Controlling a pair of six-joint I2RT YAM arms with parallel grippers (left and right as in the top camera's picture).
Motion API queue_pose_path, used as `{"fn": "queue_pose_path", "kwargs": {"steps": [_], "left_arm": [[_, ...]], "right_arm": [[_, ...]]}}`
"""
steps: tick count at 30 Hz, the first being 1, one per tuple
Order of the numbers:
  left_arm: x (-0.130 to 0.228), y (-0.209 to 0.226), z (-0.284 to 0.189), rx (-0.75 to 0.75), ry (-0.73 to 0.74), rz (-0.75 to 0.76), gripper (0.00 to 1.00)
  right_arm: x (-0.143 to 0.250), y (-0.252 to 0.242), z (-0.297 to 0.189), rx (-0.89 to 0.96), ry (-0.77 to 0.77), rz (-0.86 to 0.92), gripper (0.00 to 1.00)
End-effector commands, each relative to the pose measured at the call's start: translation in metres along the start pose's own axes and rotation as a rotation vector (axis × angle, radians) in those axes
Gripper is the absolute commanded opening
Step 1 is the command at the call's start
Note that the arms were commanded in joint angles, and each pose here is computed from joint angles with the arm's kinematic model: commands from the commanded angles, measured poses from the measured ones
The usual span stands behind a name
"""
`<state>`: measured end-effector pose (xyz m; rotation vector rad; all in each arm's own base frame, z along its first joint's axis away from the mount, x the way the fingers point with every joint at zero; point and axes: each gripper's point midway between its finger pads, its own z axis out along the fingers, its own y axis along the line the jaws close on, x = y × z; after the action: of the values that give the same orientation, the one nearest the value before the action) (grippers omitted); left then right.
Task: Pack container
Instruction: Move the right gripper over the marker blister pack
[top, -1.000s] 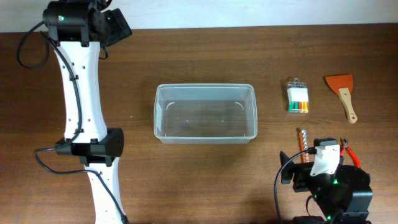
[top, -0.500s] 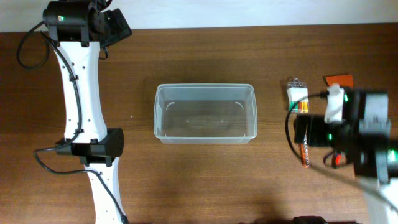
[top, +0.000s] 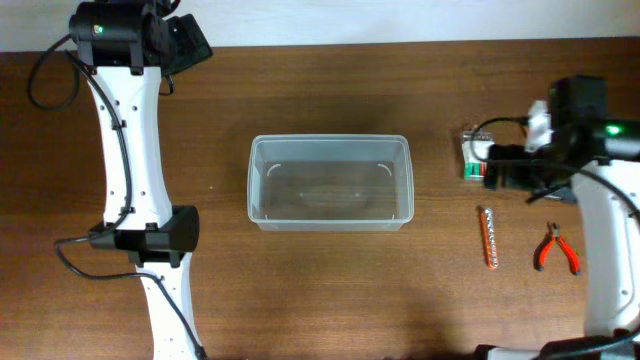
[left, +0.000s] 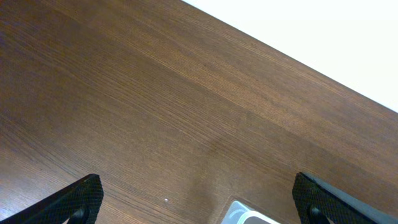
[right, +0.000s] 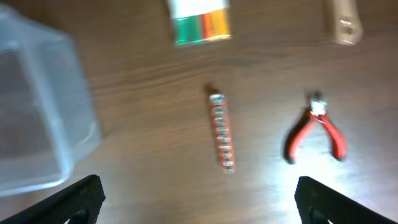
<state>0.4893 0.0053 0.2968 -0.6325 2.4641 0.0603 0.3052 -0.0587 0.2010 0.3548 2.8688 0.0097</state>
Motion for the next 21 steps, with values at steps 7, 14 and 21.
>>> {"fn": "queue_pose_path", "kwargs": {"steps": [7, 14, 21], "left_arm": [[-0.006, 0.003, -0.014, 0.008, -0.033, 0.0, 0.99], [-0.006, 0.003, -0.014, 0.008, -0.033, 0.0, 0.99], [-0.006, 0.003, -0.014, 0.008, -0.034, 0.0, 0.99]], "right_arm": [[-0.018, -0.034, -0.002, -0.033, -0.051, 0.001, 0.99], [-0.051, -0.036, 0.014, -0.002, -0.13, -0.138, 0.99], [-0.08, -0.032, 0.02, -0.027, -0.221, -0.151, 0.99]]}}
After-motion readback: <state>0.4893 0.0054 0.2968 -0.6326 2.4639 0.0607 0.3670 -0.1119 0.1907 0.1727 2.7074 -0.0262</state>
